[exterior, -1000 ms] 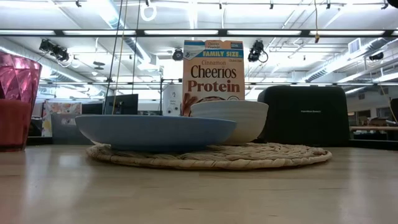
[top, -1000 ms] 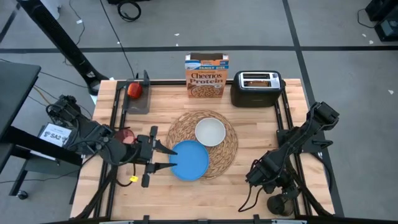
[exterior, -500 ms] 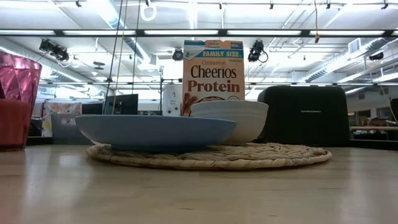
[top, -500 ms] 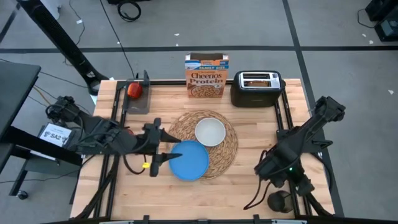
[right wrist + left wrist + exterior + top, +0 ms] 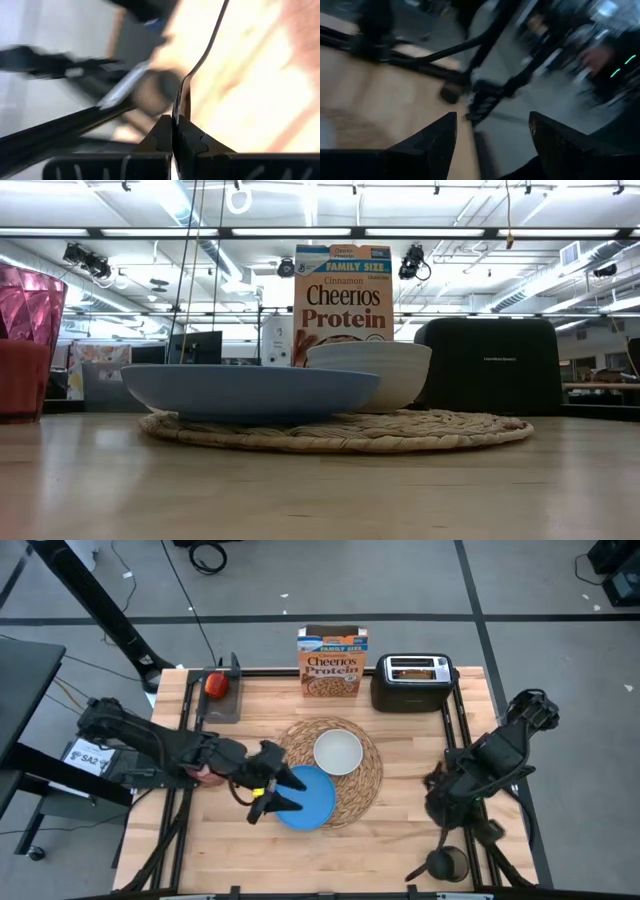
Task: Arrange a breakfast setting
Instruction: Put the black spoon on the brown table mat to the right of the blue plate
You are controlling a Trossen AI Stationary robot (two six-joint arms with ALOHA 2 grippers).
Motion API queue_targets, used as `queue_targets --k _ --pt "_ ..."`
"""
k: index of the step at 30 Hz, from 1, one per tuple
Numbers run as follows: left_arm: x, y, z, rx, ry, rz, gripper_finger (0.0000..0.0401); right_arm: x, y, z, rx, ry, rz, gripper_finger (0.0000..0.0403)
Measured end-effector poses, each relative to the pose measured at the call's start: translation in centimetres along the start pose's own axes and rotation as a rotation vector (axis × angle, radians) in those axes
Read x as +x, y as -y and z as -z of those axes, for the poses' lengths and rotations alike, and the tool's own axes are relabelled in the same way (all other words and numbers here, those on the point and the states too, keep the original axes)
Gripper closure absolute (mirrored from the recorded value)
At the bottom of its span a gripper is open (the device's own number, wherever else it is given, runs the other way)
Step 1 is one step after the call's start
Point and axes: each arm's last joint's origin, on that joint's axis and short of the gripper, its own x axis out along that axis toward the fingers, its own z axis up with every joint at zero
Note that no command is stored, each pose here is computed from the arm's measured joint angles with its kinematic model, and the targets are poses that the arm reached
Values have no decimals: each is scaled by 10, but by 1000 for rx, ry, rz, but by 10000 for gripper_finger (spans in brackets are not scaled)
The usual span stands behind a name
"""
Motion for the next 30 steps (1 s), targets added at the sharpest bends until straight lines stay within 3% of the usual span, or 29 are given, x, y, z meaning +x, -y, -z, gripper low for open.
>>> queue_targets --k 3,6,11,14,17,21,25,30 --pt "6 -21 12 -139 64 36 147 7 10 -15 -112 10 132 393" --pt "6 -39 22 -271 120 43 146 13 18 -26 -268 -8 344 393" --pt "7 -53 32 -488 109 71 145 14 30 -37 -687 -163 832 394" --pt "10 -60 35 -572 97 47 145 8 35 -48 -906 -255 1029 394" --pt "14 -66 23 -564 165 82 145 2 39 -57 -960 -228 1126 394" --pt "20 -82 1 -544 247 109 145 -2 43 -64 -1029 -240 1168 394" --pt "29 -101 -14 -548 239 104 150 -4 43 -75 -1085 -194 1214 394" --pt "46 -105 -27 -528 176 187 158 -7 41 -83 -1102 -156 1271 393"
